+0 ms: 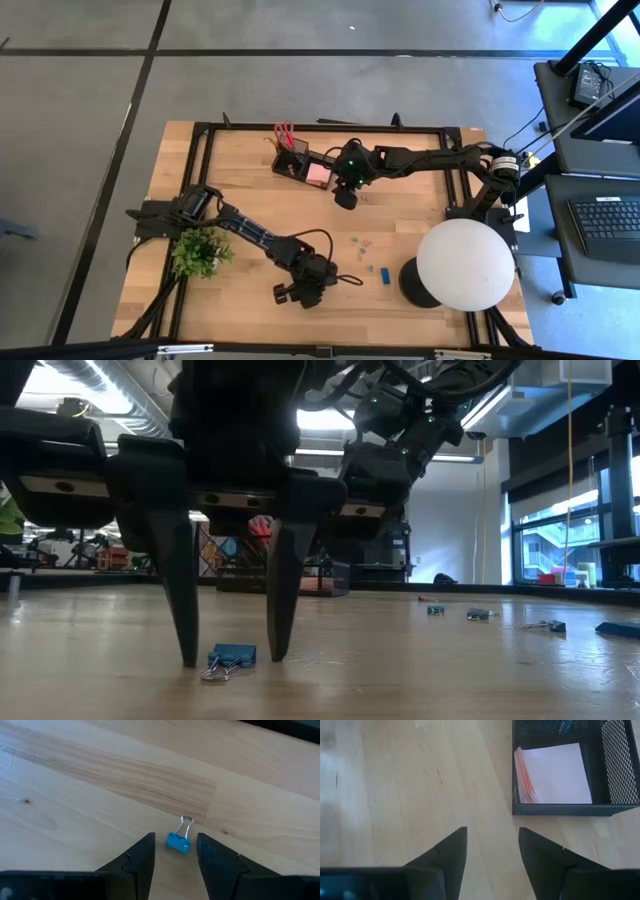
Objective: Pick and place office supplies into organizer
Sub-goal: Put the blue binder clip into the black desk organizer
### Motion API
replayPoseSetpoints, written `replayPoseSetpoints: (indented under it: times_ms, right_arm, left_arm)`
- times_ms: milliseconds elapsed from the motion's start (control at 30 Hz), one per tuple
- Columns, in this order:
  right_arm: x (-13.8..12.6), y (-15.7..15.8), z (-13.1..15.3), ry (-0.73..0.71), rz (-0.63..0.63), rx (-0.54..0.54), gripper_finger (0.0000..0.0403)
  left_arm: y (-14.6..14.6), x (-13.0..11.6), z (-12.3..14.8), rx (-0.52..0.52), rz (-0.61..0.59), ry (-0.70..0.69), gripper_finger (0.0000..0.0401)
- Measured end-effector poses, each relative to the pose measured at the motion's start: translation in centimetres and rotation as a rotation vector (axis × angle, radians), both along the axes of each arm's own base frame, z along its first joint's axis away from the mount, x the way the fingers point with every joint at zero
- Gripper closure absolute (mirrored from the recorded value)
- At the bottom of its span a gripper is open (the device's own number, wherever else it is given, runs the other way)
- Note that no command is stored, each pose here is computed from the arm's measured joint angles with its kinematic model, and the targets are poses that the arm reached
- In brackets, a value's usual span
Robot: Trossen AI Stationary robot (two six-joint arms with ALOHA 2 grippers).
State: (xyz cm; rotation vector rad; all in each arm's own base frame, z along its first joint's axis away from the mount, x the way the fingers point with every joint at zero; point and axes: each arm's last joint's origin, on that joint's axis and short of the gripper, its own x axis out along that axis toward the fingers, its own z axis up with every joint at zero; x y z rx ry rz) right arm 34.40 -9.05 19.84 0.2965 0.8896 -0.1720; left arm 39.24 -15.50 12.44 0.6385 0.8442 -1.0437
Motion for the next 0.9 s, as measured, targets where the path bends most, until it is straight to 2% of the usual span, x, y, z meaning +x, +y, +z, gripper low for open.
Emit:
replayPoseSetpoints:
  times_ms: [500, 700, 900]
  right_arm:
    - [0.0, 0.0, 0.0, 0.0, 0.0, 0.0, 0.0221]
    - [0.0, 0.0, 0.0, 0.0, -0.002, 0.002, 0.0221]
    - [0.0, 0.0, 0.0, 0.0, -0.003, 0.002, 0.0221]
  left_arm:
    - [0.01, 0.0, -0.03, -0.015, 0.011, 0.013, 0.0262]
    - [-0.01, 0.0, -0.02, -0.032, 0.059, 0.041, 0.0262]
    - [-0.25, -0.12, -0.02, 0.034, -0.056, -0.036, 0.0262]
